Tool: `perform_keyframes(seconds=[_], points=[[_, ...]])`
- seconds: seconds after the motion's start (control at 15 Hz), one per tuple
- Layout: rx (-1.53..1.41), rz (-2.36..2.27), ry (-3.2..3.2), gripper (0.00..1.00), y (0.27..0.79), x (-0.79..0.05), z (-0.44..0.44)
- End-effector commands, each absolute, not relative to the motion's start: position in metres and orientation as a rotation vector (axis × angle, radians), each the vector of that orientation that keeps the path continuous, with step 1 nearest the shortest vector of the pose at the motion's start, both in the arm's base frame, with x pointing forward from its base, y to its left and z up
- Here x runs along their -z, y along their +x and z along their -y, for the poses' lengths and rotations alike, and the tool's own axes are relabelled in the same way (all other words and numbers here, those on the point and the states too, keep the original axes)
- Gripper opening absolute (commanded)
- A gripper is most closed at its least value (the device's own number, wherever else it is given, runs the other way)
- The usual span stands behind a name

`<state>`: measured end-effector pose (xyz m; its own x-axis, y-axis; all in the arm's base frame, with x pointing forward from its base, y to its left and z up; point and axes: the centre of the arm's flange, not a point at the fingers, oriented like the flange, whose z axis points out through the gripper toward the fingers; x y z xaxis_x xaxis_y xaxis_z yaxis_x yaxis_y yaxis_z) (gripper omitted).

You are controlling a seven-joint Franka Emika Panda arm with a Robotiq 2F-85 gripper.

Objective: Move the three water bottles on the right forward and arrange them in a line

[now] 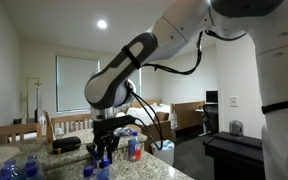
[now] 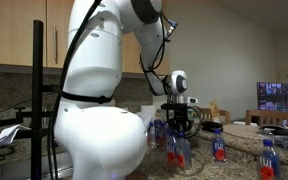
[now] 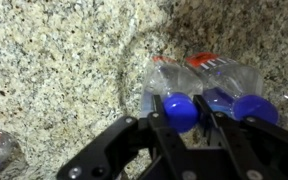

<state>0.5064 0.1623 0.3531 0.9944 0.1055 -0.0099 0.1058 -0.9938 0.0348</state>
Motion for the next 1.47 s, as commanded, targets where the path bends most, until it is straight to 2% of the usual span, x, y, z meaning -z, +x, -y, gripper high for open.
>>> perform_keyframes(seconds=[0.0, 1.4], points=[[0.0, -0.244, 3.097, 0.13, 0.504, -0.353, -0.162], [0.022, -0.294, 3.078, 0.13, 0.478, -0.352, -0.179]])
